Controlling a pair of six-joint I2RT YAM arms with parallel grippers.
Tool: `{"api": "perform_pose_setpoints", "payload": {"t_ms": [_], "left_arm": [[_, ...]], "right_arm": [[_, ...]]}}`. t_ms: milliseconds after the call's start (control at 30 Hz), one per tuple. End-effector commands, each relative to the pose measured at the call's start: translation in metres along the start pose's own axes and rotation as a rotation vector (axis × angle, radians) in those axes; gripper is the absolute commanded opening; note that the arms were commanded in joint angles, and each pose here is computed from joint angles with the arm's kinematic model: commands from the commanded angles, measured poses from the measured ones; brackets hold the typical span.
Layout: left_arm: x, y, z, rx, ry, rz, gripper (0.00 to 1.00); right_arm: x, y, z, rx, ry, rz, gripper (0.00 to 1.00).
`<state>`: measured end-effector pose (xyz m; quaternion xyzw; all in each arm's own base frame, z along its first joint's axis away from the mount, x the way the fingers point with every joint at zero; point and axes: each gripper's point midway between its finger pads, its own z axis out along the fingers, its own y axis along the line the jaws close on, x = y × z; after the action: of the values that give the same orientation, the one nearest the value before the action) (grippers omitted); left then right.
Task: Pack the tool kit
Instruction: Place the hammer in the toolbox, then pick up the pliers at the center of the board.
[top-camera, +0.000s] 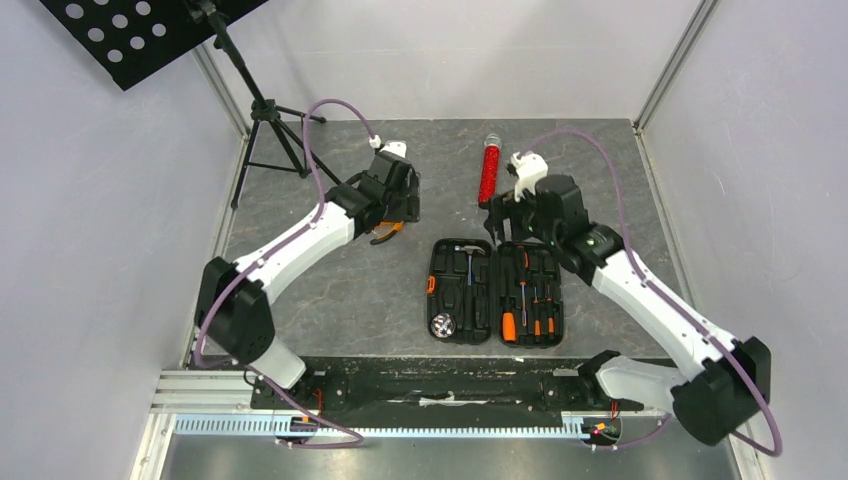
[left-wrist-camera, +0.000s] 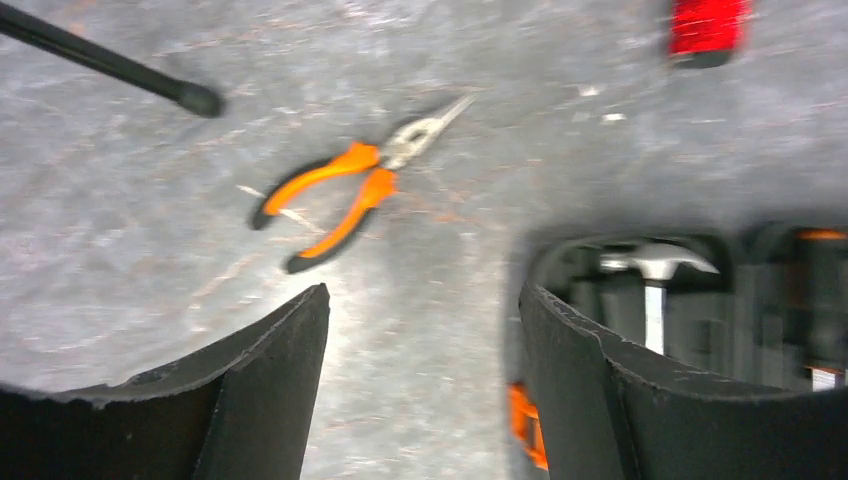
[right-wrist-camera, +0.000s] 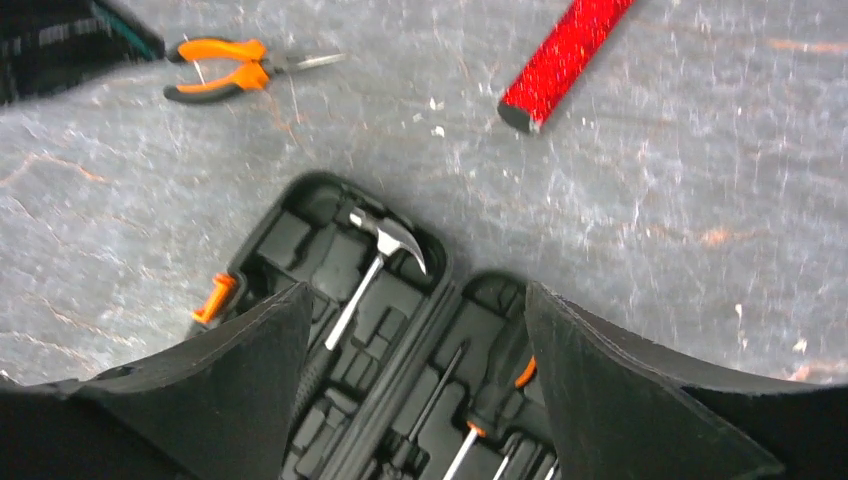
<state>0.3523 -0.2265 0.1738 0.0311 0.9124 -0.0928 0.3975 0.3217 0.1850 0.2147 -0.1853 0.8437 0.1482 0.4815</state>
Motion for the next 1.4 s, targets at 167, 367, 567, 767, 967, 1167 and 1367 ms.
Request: {"api": "perform_pose_setpoints", "payload": {"t_ms": [167, 367, 567, 767, 967, 1167, 1367], "left_arm": [[0.026, 0.061, 0.059, -0.127, 0.249, 0.309, 0.7], [0.042, 0.063, 0.093, -0.115, 0.325, 0.366, 0.56], [0.064, 0.061, 0.11, -0.091, 0.4, 0.368, 0.48], [0.079, 0.062, 0.117, -0.087, 0.445, 0.357, 0.39], [0.095, 0.048, 0.112, -0.027, 0.494, 0.278, 0.2], [0.097, 0.029, 0.091, 0.021, 0.493, 0.142, 0.02], [0.073, 0.003, 0.046, 0.033, 0.403, -0.039, 0.02]], "right_arm": [[0.06, -0.011, -0.024, 0.047, -0.009, 0.049, 0.84], [0.081, -0.014, -0.032, 0.057, -0.005, 0.069, 0.85], [0.084, -0.018, -0.037, 0.076, -0.013, 0.067, 0.86], [0.089, -0.018, -0.035, 0.074, -0.003, 0.069, 0.87], [0.092, -0.02, -0.036, 0.084, -0.002, 0.07, 0.87], [0.096, -0.02, -0.038, 0.085, -0.003, 0.074, 0.87], [0.099, -0.021, -0.04, 0.086, -0.008, 0.075, 0.87]]}}
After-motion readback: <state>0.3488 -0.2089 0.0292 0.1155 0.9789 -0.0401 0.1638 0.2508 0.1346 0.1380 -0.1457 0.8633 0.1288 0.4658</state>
